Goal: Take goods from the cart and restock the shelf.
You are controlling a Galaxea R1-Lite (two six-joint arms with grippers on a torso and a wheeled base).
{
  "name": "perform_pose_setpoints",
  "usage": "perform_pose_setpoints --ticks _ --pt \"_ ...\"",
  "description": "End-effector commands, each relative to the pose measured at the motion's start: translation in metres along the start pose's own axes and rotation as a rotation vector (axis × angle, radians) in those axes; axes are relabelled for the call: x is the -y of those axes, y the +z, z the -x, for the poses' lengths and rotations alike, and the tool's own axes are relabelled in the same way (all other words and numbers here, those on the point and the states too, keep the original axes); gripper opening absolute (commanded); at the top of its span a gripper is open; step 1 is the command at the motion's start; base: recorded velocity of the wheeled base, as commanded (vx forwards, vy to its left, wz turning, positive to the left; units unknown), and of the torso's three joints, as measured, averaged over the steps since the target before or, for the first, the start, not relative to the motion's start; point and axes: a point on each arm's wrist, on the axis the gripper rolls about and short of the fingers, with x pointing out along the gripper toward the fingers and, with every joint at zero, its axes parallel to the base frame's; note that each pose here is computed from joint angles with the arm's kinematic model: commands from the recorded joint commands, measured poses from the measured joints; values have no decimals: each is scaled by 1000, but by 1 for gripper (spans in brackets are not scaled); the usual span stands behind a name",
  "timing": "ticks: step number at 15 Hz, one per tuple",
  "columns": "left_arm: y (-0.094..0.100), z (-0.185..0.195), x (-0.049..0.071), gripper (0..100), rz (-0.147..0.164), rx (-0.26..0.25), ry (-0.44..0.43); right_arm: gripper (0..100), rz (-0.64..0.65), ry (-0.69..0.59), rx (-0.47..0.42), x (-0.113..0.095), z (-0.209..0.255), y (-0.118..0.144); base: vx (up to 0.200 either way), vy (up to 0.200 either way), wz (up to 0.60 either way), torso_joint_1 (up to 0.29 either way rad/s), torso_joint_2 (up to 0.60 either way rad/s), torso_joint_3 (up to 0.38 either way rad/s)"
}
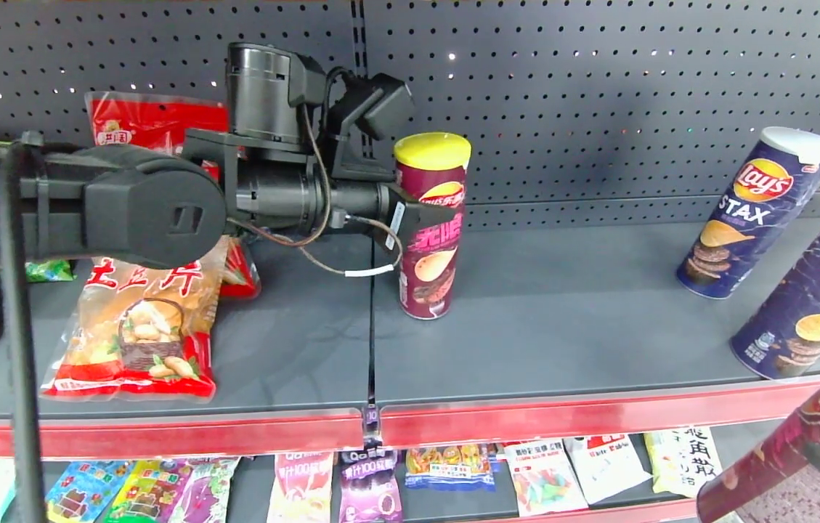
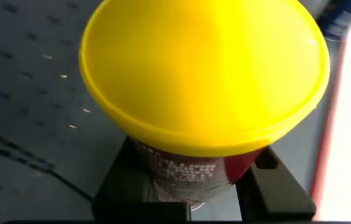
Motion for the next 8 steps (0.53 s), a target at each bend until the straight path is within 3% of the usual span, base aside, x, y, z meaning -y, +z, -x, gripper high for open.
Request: perform_pose_setpoints --ticks 1,4,5,6,8 --pt "4 33 17 0 -13 22 -82 0 1 2 1 0 0 0 0 0 0 0 0 0" --pt "-2 47 31 0 -18 22 -186 0 1 2 1 0 0 0 0 0 0 0 0 0" --pt "-2 47 31 0 -18 22 -186 0 1 2 1 0 0 0 0 0 0 0 0 0" --pt "-11 51 36 0 -46 8 -222 0 1 4 3 0 0 1 0 0 0 0 0 0" --pt "-16 52 38 0 -56 0 -247 0 1 3 4 0 0 1 0 0 0 0 0 0"
